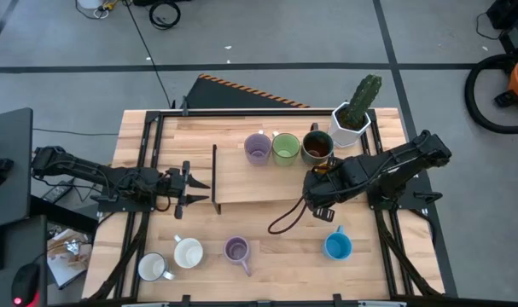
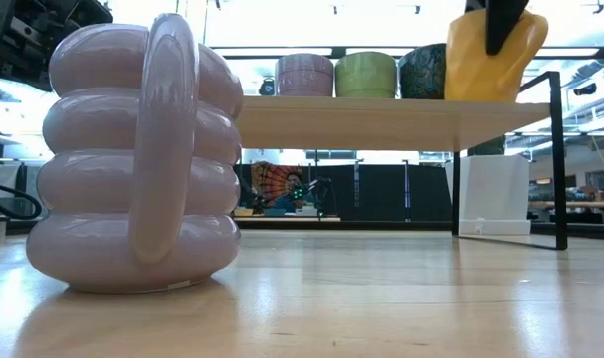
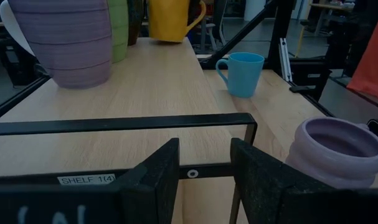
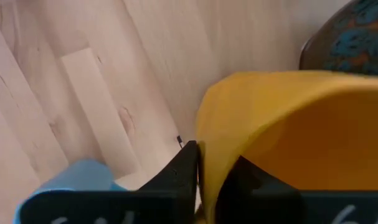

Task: Place coffee mugs
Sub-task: Put the yellow mug on the shelf, then put the purple mug on the shelf

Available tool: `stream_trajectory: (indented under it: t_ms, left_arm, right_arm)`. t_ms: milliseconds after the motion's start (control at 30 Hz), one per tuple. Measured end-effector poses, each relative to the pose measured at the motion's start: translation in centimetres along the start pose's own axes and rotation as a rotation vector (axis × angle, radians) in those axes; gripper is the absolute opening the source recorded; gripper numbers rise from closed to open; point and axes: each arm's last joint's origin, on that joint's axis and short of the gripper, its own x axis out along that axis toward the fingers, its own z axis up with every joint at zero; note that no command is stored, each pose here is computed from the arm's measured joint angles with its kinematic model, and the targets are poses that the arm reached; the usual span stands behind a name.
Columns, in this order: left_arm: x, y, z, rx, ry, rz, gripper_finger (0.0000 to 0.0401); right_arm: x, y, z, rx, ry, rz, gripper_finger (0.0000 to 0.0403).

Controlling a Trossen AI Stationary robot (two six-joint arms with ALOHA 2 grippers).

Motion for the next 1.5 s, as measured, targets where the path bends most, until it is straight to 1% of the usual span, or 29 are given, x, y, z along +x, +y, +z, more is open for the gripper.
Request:
stream_trajectory:
  t_ms: [233,333,400,500,633,833,967,1167,1367,1500]
  left_arm:
    - [0.0,0.0,0.0,0.0,0.0,0.0,0.0149]
    - [0.0,0.0,0.0,0.0,0.0,0.0,0.0149]
    - [0.0,0.0,0.0,0.0,0.0,0.0,0.0149]
    - [0.0,0.0,0.0,0.0,0.0,0.0,0.0149]
    - [0.0,0.0,0.0,0.0,0.001,0.0,0.0149]
    - [0.0,0.0,0.0,0.0,0.001,0.0,0.0149]
    - [0.0,0.0,0.0,0.0,0.001,0.0,0.0149]
    - [0.0,0.0,0.0,0.001,0.001,0.0,0.0149]
    - [0.0,0.0,0.0,0.0,0.001,0.0,0.0149]
    - [0.0,0.0,0.0,0.0,0.001,0.0,0.0149]
  right_arm:
    - [0.0,-0.1,0.2,0.007,-0.002,0.011,0.0108]
    - [-0.7,-0.2,0.4,0.019,-0.02,0.024,0.0123]
    - [-1.1,-0.3,0.6,0.046,-0.049,0.012,0.0127]
    - [-1.6,-0.4,0.8,0.107,-0.086,0.006,0.0129]
    - [-1.5,-0.5,0.9,0.182,-0.085,0.008,0.0127]
    - [-1.5,-0.7,1.0,0.276,-0.128,-0.031,0.0126]
    - [-1.5,-0.9,1.2,0.328,-0.131,-0.034,0.0126]
    - [-1.8,-1.0,1.3,0.33,-0.13,-0.014,0.0126]
    - [-3.7,-1.3,1.6,0.326,-0.176,0.023,0.0126]
    - [-5.3,-1.8,1.5,0.287,-0.217,0.016,0.0126]
